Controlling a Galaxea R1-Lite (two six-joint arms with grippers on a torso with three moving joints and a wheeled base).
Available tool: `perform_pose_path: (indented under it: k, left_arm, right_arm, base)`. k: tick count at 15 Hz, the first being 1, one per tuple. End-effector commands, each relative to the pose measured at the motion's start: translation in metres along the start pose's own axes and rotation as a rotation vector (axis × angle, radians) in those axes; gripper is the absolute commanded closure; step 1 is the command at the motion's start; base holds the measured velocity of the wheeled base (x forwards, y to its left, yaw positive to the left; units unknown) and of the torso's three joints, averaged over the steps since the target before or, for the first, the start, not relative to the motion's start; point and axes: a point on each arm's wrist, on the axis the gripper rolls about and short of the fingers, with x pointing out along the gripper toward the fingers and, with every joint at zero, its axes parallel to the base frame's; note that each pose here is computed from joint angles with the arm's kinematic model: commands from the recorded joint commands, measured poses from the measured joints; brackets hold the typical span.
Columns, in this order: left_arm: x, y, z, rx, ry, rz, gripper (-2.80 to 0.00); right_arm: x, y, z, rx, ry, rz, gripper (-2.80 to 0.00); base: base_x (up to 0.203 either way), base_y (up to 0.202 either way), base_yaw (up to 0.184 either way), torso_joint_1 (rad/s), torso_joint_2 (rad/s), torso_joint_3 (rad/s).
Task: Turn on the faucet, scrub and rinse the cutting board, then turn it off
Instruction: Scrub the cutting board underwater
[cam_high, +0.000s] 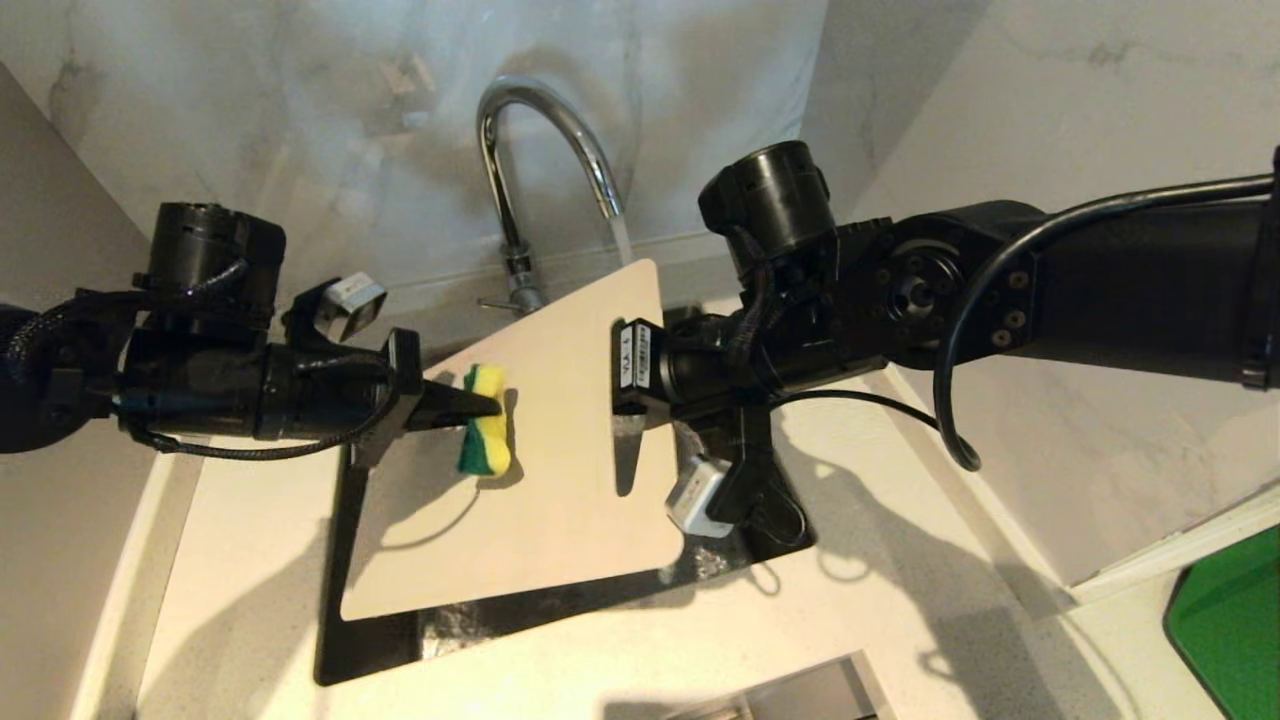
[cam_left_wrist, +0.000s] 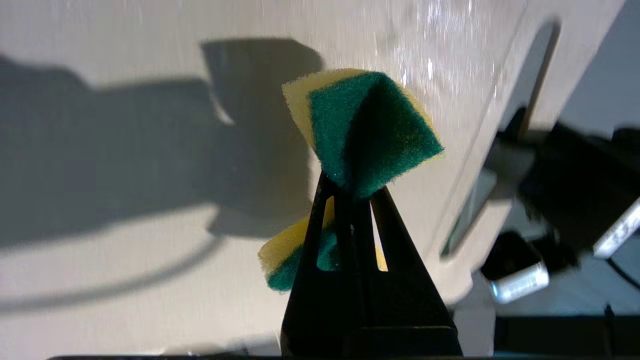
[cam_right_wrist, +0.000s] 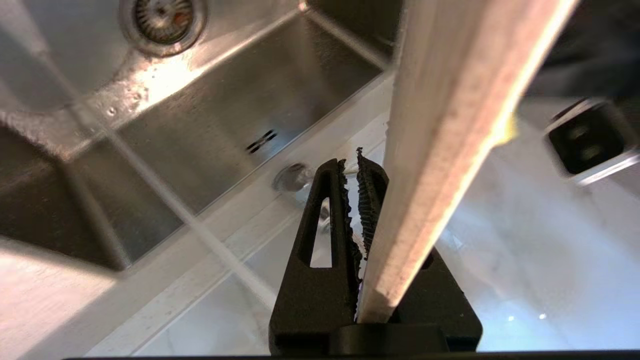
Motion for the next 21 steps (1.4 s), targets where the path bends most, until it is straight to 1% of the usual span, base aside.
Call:
perform_pose_path:
  k: [1,3,7,10,12,13,14,17,18,21]
  left_arm:
    - [0.001,-0.001,0.003,0.002,-0.011,-0.007,0.0]
    - [0.001,-0.005,0.006,0.009,-0.021,-0.018,0.0]
    - [-0.001,-0.028,0.027,0.051,-0.079,-0.056,0.0]
    - [0.005,-0.044,0.035,0.054,-0.06,-0.048,0.0]
    - [0.013,-0.054,0.034,0.073,-0.047,-0.057,0.0]
    - [0.015,-0.057,0.031,0.079,-0.027,-0.057,0.0]
    - [0.017,-0.058,0.027,0.092,-0.003,-0.052,0.0]
    - [0.028,-0.049,0.026,0.116,0.017,-0.029,0.0]
    - [0.029,-0.046,0.027,0.114,0.018,-0.021,0.0]
    - [0.034,-0.023,0.032,0.097,0.023,0.034,0.0]
  right_arm:
    - [-0.003,-0.002,0.0,-0.013,0.001,-0.005,0.0]
    - [-0.003,-0.003,-0.001,-0.013,0.006,-0.008,0.0]
    - [-0.003,-0.003,0.0,-0.008,0.001,-0.008,0.0]
    - [-0.004,-0.005,-0.002,-0.011,0.013,-0.016,0.0]
    - [-0.006,-0.006,-0.003,-0.015,0.025,-0.025,0.0]
    - [-0.007,-0.006,-0.003,-0.012,0.027,-0.026,0.0]
    - [-0.009,-0.007,-0.003,0.0,0.029,-0.029,0.0]
    - [-0.009,-0.008,-0.003,0.006,0.031,-0.033,0.0]
    - [-0.01,-0.008,-0.003,0.005,0.032,-0.033,0.0]
    - [-0.012,-0.009,-0.003,0.004,0.034,-0.036,0.0]
  base:
    - [0.0,0.0,0.0,0.0,0.0,0.0]
    - [0.0,0.0,0.0,0.0,0.0,0.0]
    - [0.0,0.0,0.0,0.0,0.0,0.0]
    - [0.0,0.0,0.0,0.0,0.0,0.0]
    - [0.0,0.0,0.0,0.0,0.0,0.0]
    - [0.0,0.0,0.0,0.0,0.0,0.0]
    - [0.0,0.0,0.0,0.0,0.0,0.0]
    - [0.0,0.0,0.0,0.0,0.0,0.0]
    - [0.0,0.0,0.0,0.0,0.0,0.0]
    - [0.0,0.0,0.0,0.0,0.0,0.0]
